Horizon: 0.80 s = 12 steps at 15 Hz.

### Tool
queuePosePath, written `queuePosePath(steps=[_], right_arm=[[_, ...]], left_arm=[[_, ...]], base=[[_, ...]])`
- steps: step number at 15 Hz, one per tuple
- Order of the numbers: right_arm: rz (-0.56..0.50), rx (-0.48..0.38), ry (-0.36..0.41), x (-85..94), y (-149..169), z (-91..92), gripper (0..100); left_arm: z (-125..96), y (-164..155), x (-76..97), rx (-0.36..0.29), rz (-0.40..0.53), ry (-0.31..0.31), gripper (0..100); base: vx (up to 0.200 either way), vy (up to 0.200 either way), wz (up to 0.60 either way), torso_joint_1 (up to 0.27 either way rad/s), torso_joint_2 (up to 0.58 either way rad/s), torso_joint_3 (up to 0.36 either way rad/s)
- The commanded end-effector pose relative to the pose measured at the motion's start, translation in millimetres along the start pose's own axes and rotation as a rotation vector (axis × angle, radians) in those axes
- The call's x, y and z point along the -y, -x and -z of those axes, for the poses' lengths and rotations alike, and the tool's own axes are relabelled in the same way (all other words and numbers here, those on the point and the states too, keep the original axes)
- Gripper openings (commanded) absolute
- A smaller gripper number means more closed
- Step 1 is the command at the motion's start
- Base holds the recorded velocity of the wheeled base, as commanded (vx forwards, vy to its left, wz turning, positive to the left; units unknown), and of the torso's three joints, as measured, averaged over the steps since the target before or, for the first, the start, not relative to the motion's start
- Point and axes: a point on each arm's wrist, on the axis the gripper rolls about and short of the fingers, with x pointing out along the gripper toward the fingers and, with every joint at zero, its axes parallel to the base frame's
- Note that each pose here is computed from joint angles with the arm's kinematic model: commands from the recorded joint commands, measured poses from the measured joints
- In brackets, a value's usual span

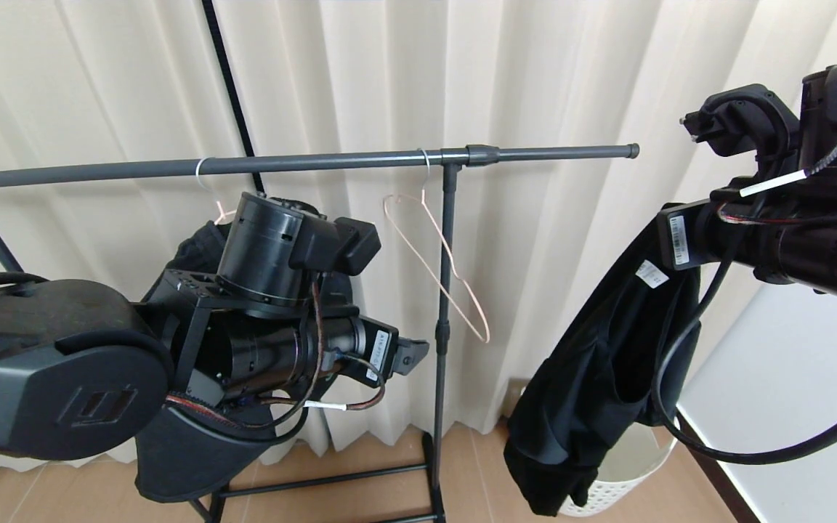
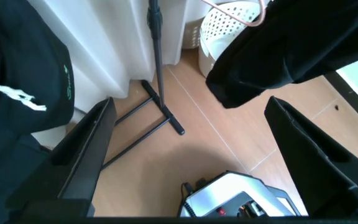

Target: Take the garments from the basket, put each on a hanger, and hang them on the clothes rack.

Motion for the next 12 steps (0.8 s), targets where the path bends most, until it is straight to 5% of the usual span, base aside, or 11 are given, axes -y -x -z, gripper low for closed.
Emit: queuePosePath(steps=[1, 6, 8, 12], right_arm=[[0.000, 0.001, -0.001, 0.2, 0.3, 0.1, 0], [0.000, 0.003, 0.000, 0.6, 0.8, -0.2, 0], [0.002, 0.002, 0.000, 0.6, 0.8, -0.2, 0], [0.003, 0.001, 0.001, -0.3, -0.6, 0.2, 0]], left_arm=[[0.4, 0.3, 0.1, -0.001, 0.000, 0.001, 100], [1.5, -0.3, 1.8, 0.002, -0.006, -0.001, 100], [-11.6, 1.4, 8.1, 0.076, -0.003, 0.057, 100], [-24.3, -23.0, 16.6, 0.076, -0.015, 0.113, 100]], base=[[0.200, 0.000, 0.00, -0.007, 0.00, 0.002], [0.040, 0.000, 0.00, -0.001, 0.00, 0.001], [0.000, 0.000, 0.00, 0.000, 0.00, 0.000], [0.000, 0.000, 0.00, 0.000, 0.00, 0.000]])
